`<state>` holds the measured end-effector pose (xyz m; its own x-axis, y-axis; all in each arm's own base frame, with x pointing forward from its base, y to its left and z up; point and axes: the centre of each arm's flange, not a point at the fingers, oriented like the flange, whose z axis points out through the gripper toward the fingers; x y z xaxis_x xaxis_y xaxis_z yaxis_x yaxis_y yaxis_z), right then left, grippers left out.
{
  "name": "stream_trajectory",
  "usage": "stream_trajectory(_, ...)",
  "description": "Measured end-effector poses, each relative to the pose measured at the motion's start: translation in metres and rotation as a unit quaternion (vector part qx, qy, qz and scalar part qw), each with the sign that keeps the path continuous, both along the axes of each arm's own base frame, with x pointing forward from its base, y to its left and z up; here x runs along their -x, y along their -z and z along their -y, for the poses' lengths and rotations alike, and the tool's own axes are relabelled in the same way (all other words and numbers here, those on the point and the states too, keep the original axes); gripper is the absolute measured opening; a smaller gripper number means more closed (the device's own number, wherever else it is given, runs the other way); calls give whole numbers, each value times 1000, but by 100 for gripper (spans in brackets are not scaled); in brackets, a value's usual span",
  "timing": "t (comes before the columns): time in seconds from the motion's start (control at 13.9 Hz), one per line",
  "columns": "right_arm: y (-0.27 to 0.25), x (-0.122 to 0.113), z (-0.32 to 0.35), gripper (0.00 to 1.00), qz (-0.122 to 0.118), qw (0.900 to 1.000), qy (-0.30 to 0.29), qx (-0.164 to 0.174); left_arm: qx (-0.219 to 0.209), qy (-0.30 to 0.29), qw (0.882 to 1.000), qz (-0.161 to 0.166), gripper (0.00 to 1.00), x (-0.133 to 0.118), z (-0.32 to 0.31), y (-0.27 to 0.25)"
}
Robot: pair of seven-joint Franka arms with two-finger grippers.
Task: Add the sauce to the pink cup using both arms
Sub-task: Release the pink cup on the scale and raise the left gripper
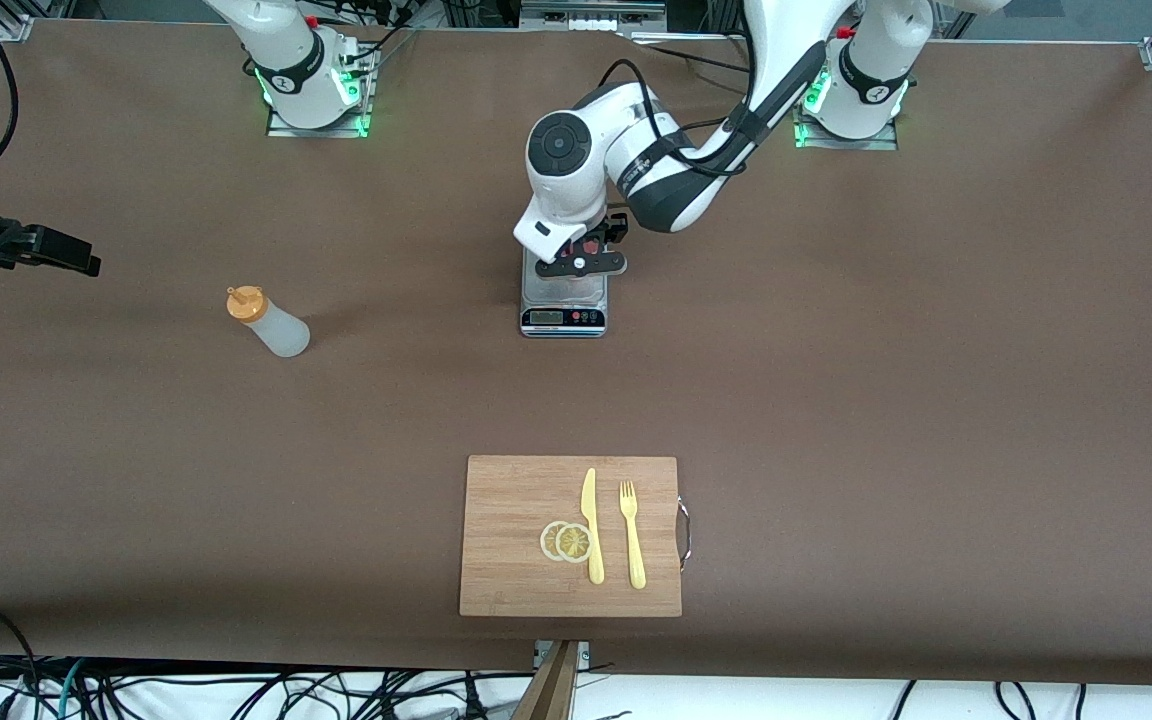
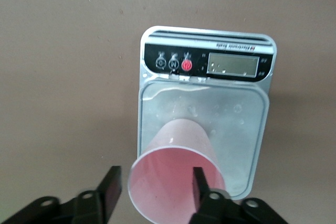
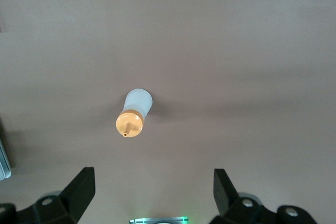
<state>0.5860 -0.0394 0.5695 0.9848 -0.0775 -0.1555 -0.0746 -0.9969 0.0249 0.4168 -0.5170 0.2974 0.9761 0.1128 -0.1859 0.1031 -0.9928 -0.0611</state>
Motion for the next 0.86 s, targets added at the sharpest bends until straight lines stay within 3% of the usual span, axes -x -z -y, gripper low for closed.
stream_trajectory(0.22, -1, 0, 0, 100, 1, 1000, -4, -1, -8, 8, 1000, 6, 98, -27, -27, -50)
stream_trajectory(0.58, 22, -10, -12, 100, -18, 1000, -17, -2, -21, 24, 999, 0, 100, -94, -127, -171)
stream_trajectory(0.86, 42, -13, -2, 100, -44, 999, -18, -6, 23, 54, 998, 5, 100, -143, -243, -232)
